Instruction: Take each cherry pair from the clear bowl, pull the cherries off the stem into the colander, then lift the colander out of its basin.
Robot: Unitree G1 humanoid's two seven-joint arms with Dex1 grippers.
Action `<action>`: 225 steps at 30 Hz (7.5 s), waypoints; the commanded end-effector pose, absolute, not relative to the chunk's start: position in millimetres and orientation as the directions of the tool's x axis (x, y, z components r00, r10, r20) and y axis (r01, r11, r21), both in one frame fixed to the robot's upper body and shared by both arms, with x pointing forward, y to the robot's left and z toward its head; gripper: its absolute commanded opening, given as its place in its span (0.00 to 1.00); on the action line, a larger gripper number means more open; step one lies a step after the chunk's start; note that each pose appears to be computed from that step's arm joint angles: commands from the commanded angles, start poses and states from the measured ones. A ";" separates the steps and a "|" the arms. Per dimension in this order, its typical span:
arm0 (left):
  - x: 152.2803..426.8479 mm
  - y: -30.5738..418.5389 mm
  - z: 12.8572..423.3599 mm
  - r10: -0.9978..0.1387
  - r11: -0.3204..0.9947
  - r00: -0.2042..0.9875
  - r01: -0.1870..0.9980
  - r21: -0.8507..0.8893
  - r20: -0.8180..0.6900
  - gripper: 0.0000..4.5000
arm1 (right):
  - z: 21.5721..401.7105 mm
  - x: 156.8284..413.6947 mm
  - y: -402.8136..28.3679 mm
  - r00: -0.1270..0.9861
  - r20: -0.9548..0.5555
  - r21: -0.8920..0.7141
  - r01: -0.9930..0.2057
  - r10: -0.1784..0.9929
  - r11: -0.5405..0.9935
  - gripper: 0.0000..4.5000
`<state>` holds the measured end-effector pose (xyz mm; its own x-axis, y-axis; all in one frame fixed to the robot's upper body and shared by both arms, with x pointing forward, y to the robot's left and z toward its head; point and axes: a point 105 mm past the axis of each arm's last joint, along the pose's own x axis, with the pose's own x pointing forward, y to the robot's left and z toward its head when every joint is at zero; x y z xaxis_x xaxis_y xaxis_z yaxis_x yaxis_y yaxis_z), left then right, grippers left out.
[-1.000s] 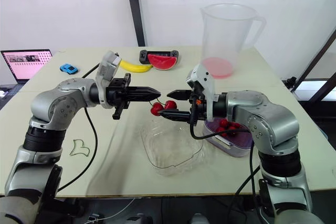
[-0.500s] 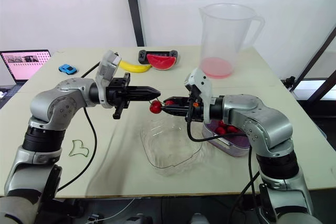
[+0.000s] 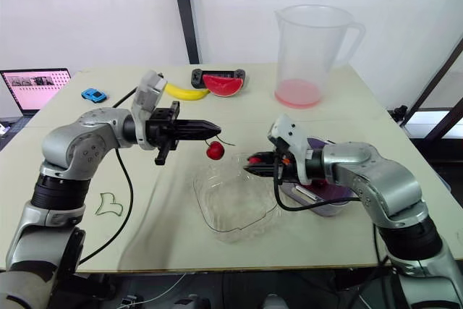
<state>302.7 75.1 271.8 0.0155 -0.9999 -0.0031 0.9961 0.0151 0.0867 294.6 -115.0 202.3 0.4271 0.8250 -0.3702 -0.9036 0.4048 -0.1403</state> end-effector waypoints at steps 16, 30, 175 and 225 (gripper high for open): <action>295.7 78.7 274.9 -0.999 0.041 0.038 0.991 0.130 0.028 0.00 | 205.3 323.2 -264.6 0.704 -0.592 -0.414 -0.683 0.392 0.602 0.13; 294.6 79.2 274.8 -0.998 0.051 0.048 0.991 0.120 0.034 0.00 | 218.3 308.0 -264.2 0.662 -0.622 -0.367 -0.718 0.418 0.591 0.99; 266.8 310.3 136.1 -0.505 0.862 0.834 0.476 -0.174 -0.223 0.77 | 277.1 260.9 -168.3 0.219 -0.238 -0.100 -0.975 0.946 0.201 1.00; 278.4 104.5 238.3 -0.993 -0.029 -0.016 0.993 0.113 -0.116 1.00 | 204.1 231.1 -203.2 0.627 -0.733 -0.332 -0.667 0.262 0.667 1.00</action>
<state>281.3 104.1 229.0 -0.0238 -0.9912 -0.1304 0.9977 -0.0319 0.0602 224.3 -201.9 206.8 0.6134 0.2965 -0.7320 -0.6879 0.6559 -0.3108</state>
